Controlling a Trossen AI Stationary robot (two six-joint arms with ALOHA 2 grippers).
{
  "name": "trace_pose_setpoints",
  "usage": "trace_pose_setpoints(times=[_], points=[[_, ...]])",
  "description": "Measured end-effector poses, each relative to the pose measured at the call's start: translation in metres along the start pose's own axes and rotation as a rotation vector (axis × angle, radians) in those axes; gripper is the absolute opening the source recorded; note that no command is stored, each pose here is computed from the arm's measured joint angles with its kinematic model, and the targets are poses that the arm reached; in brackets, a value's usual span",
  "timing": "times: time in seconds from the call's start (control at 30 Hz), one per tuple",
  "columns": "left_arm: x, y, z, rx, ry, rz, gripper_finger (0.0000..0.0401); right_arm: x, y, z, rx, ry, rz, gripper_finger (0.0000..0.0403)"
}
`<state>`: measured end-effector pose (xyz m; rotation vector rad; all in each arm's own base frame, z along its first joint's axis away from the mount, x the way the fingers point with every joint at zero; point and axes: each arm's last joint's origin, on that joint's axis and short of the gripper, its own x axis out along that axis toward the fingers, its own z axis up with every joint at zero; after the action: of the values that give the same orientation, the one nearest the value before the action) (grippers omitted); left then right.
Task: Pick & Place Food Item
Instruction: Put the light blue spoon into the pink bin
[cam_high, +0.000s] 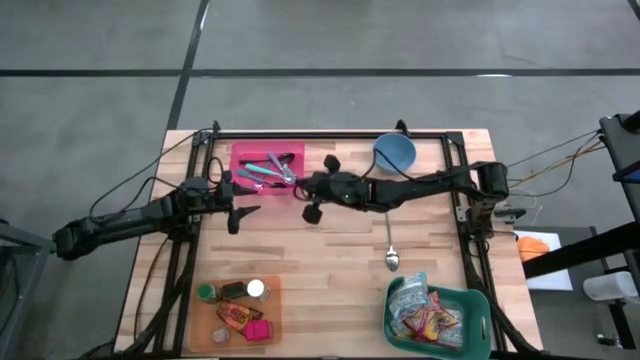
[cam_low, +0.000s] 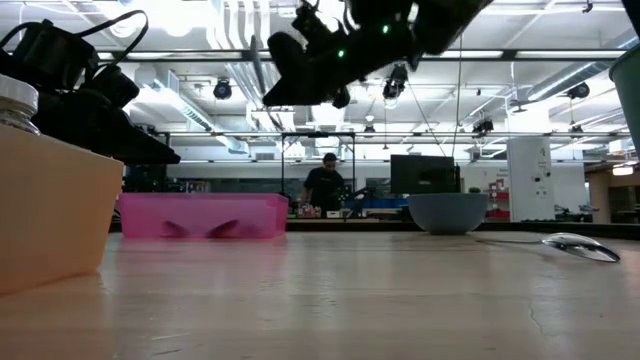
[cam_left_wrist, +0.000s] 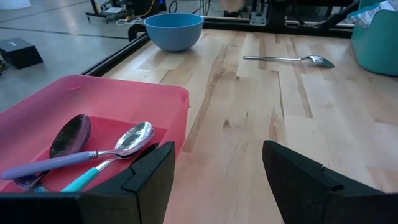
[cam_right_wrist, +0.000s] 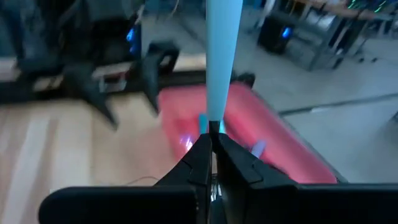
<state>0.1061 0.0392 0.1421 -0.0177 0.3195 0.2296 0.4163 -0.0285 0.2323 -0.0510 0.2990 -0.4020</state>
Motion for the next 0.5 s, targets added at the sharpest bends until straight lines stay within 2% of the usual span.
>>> trace_pose_setpoints(times=[0.13,0.33,0.5], points=[[0.000,0.000,0.000,0.000,0.000,0.000,0.0243,0.017,-0.010,-0.014,0.027,-0.078,-0.018,0.0012],[0.000,0.000,0.000,0.000,0.000,0.001,0.0243,0.048,-0.020,-0.043,0.051,-0.118,-0.034,0.0012],[0.000,0.000,0.000,0.000,0.000,0.000,0.0243,0.074,-0.030,-0.048,0.075,-0.129,-0.072,0.0012]])
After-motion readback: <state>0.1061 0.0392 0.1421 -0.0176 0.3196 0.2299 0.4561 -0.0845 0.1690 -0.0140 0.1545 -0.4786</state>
